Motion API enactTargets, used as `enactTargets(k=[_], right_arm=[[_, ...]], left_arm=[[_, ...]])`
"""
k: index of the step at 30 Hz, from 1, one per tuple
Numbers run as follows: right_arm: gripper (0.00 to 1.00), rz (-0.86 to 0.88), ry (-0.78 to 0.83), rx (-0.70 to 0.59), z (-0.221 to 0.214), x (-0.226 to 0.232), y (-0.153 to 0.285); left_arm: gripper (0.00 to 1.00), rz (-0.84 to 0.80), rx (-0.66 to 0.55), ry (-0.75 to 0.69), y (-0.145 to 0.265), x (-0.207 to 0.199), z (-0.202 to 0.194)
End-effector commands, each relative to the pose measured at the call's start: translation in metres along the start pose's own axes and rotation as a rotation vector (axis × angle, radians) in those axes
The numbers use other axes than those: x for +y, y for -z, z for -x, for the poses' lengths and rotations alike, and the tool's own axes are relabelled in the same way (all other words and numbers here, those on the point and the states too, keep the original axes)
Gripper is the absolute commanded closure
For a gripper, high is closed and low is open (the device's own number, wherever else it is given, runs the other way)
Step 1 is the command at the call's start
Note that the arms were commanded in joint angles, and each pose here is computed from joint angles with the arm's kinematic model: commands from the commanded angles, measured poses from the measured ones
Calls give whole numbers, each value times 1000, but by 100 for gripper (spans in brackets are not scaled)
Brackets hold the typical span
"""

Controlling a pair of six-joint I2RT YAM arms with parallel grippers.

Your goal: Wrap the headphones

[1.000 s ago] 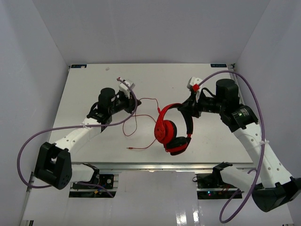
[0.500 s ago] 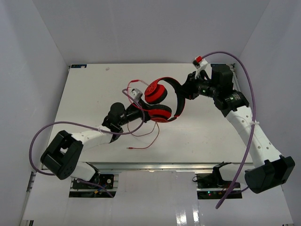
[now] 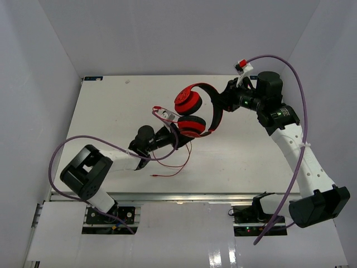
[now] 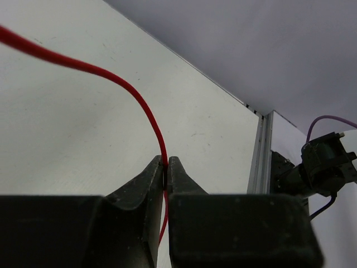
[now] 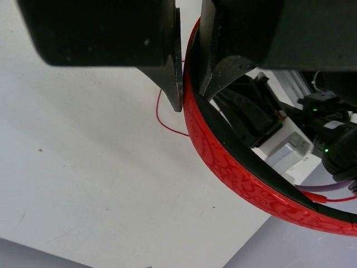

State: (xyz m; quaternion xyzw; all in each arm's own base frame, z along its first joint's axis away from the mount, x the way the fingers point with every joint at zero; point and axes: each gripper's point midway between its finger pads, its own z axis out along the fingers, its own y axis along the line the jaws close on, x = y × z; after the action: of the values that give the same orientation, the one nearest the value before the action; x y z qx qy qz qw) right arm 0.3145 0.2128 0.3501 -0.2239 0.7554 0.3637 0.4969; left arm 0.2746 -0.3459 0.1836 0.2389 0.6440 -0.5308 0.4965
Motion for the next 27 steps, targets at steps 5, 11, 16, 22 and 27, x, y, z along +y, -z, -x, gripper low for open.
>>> enactTargets(k=[5,11,16,22,27], right_arm=[[92,-110,393,-42,16,-22,32],[92,-210,570,145,-36,-55,51],[92,-88,705,414,-112,-69,56],[92,88,813,553,-173,-53,63],[92,201,878,595,-214,-23,55]], left_arm=[[88,247,93,-299,53,13,57],[92,565,184,-520,122,48,115],[94,677,222,-687,131,48,181],[95,687,230,-740,110,56,212],[97,635,178,-742,75,56,246]])
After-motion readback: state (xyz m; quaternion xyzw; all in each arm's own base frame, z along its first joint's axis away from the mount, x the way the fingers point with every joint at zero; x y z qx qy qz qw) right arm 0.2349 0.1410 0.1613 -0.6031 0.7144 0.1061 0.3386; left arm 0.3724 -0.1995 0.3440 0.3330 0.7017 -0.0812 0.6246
